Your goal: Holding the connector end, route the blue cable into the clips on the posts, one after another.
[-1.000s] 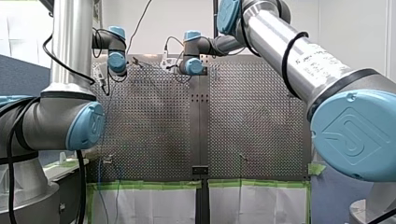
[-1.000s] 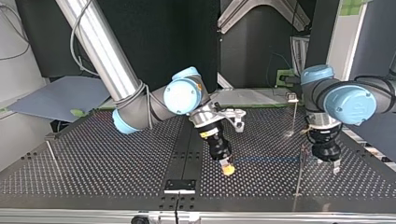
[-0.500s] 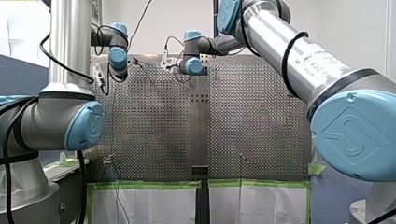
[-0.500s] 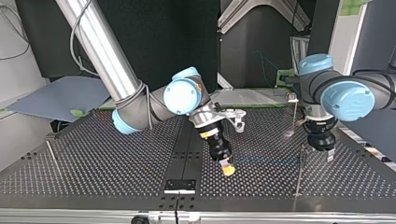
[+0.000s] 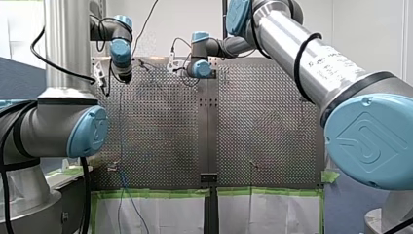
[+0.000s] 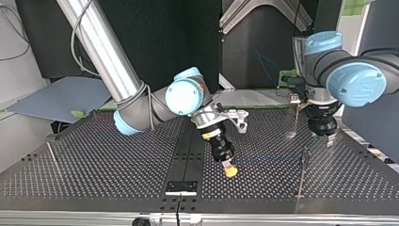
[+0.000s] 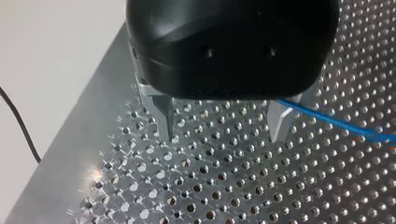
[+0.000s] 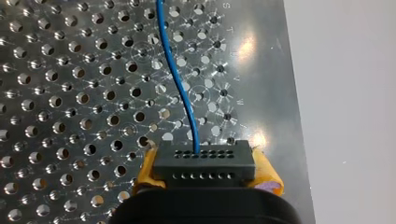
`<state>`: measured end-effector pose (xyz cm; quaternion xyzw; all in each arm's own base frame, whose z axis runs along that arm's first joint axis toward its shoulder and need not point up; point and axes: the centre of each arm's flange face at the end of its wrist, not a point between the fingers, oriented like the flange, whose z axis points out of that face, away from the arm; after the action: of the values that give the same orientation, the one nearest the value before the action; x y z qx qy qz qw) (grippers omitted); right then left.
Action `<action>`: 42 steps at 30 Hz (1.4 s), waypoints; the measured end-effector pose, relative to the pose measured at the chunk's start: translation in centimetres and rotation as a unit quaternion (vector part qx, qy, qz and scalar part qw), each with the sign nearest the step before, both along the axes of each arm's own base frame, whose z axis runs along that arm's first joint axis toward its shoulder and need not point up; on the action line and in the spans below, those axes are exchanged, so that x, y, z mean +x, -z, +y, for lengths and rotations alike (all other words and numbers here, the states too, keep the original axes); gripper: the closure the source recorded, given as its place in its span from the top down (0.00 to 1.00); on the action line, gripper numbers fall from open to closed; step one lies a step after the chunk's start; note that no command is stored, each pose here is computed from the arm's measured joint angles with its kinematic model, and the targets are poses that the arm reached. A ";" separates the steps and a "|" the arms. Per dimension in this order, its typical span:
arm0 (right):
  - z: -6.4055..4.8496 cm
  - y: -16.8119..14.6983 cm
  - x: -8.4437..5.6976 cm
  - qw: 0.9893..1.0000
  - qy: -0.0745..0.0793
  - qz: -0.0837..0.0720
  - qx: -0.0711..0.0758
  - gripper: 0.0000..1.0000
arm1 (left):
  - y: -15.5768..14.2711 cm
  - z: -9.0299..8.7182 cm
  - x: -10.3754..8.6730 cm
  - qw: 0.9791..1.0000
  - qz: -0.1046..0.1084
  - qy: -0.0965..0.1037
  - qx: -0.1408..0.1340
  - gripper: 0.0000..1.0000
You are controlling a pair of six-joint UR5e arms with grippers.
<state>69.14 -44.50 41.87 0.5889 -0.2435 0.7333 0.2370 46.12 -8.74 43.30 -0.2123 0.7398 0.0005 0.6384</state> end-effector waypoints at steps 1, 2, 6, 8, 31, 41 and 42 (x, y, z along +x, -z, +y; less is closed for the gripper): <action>0.0 0.0 0.0 1.000 0.000 0.000 0.000 0.00 | -0.3 -0.1 -0.3 1.000 0.000 0.001 0.000 1.00; 0.0 0.0 0.0 1.000 0.000 0.000 0.000 0.00 | -0.5 -0.2 -0.6 1.000 0.000 0.003 0.000 1.00; -0.1 0.0 -0.1 1.000 0.000 0.000 0.001 0.00 | -1.7 -1.0 -1.9 1.000 -0.004 0.017 0.001 1.00; -0.1 0.0 -0.1 1.000 0.001 0.001 0.001 0.00 | -2.2 -1.3 -2.3 1.000 -0.006 0.021 0.002 1.00; -0.2 0.1 -0.2 1.000 0.003 0.003 0.004 0.00 | -5.8 -4.5 -5.0 0.995 -0.063 0.071 0.024 1.00; -0.3 0.2 -0.3 1.000 0.007 0.004 0.006 0.00 | -5.2 -5.3 -4.9 0.995 -0.054 0.080 0.022 1.00; -0.3 0.2 -0.3 1.000 0.007 0.004 0.006 0.00 | -5.0 -5.4 -4.8 0.995 -0.050 0.082 0.022 1.00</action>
<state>68.84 -44.79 41.66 0.5913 -0.2510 0.7278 0.2401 41.31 -14.17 48.29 -0.1367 0.7214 -0.0462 0.6773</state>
